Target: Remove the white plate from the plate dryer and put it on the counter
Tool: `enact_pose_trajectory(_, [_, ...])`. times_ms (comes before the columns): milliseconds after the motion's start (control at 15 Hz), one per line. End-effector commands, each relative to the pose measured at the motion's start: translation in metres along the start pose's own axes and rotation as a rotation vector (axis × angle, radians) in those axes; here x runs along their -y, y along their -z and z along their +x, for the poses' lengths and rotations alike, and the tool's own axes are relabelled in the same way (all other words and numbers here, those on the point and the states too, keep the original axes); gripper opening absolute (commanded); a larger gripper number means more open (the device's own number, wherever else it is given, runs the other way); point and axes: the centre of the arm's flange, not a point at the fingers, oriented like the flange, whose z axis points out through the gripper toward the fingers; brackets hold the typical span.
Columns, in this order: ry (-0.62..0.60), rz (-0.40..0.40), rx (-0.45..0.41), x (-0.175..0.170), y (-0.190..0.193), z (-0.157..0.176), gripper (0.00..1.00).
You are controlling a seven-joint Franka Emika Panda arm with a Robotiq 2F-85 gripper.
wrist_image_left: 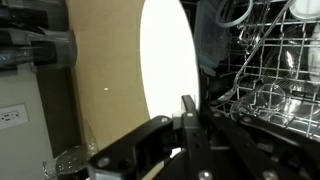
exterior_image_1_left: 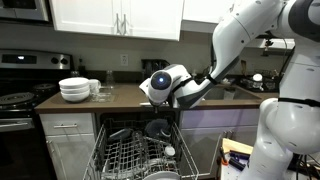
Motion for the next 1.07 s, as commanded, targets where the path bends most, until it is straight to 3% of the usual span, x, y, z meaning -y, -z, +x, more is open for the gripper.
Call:
enact_pose_trajectory(0, [-0.001, -0.054, -0.032, -0.012, -0.011, 0.003, 0.02])
enact_pose_trajectory(1000, [-0.010, -0.025, -0.028, -0.042, -0.075, 0.010, 0.02])
